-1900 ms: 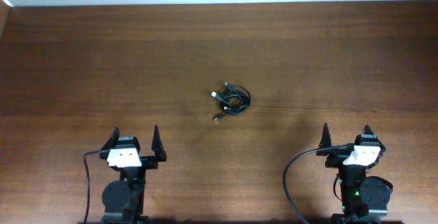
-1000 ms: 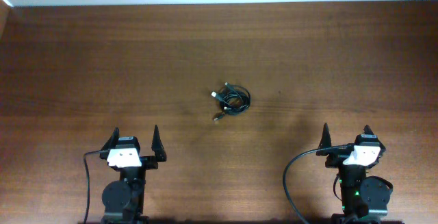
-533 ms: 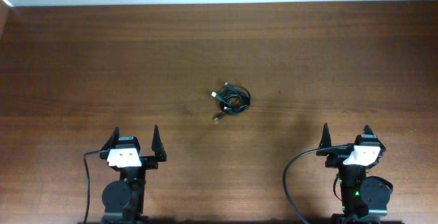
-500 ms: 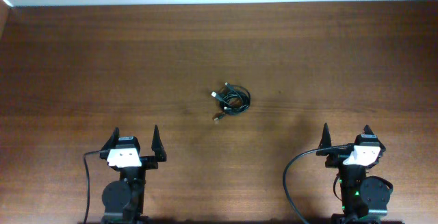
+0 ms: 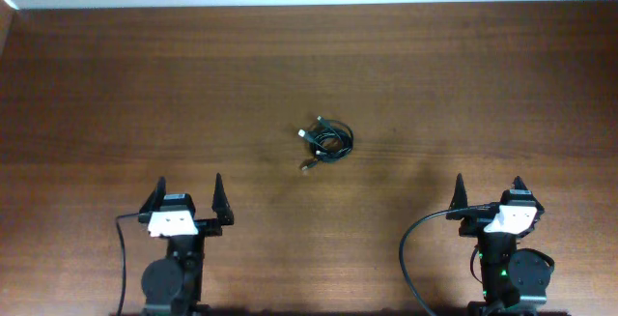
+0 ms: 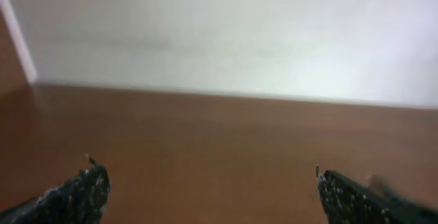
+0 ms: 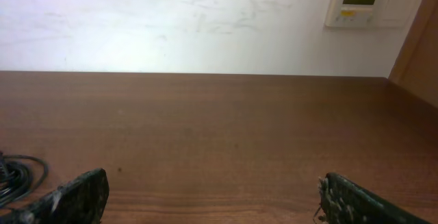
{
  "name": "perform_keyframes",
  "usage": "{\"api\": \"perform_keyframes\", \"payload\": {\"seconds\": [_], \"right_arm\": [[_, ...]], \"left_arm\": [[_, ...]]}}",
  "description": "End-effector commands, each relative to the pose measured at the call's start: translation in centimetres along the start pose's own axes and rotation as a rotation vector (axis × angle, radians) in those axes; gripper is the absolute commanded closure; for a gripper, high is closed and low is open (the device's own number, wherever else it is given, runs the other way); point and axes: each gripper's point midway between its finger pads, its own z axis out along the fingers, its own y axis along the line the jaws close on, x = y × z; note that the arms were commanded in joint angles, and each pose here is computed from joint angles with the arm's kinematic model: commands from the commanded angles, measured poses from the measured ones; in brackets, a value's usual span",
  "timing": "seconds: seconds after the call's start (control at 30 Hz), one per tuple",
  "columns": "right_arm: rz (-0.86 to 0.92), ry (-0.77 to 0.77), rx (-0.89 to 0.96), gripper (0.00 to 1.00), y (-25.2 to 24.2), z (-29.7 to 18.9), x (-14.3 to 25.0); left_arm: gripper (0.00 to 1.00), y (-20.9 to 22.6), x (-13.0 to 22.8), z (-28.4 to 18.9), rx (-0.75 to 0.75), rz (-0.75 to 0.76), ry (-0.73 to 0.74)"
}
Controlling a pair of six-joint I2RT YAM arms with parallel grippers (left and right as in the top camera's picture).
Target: Untangle cables
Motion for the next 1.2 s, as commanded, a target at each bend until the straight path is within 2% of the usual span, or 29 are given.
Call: {"api": "perform_keyframes", "payload": {"seconds": [0.0,0.17,0.23,0.3,0.43,0.6,0.73,0.83,0.87,1.07,1.17], "right_arm": [[0.003,0.006,-0.004,0.02,0.1,0.0,0.3],[0.003,0.006,-0.004,0.02,0.1,0.0,0.3],[0.003,0.006,-0.004,0.01,0.1,0.0,0.3],[0.003,0.006,-0.004,0.02,0.1,0.0,0.3],[0.003,0.006,-0.004,0.02,0.1,0.0,0.3],[0.003,0.006,-0.004,0.02,0.1,0.0,0.3],[0.003,0.006,-0.004,0.02,0.1,0.0,0.3],[0.003,0.006,-0.004,0.01,0.1,0.0,0.3],[0.003,0.006,-0.004,0.02,0.1,0.0,0.3],[0.003,0.006,-0.004,0.02,0.1,0.0,0.3],[0.003,0.006,-0.004,0.02,0.1,0.0,0.3]], "left_arm": [[0.01,-3.0,-3.7,-0.5,0.174,0.007,-0.149],[0.01,-3.1,-12.5,-3.7,0.184,0.013,-0.531],[0.01,-3.1,-14.2,-4.6,0.186,0.012,-0.588],[0.01,-3.2,-15.3,-4.8,0.191,0.014,-0.576],[0.01,-4.1,-15.1,-3.5,0.230,0.021,-0.354],[0.01,-4.3,-14.1,-0.6,0.220,0.099,0.039],[0.01,-5.7,-12.6,2.1,0.289,0.073,0.349],[0.01,-10.4,-12.8,2.9,0.568,-0.005,0.467],[0.01,-11.1,-12.9,3.7,0.615,-0.014,0.480],[0.01,-12.2,-10.7,7.4,0.620,-0.095,0.650],[0.01,-13.4,-8.1,8.0,0.609,-0.094,0.837]]}}
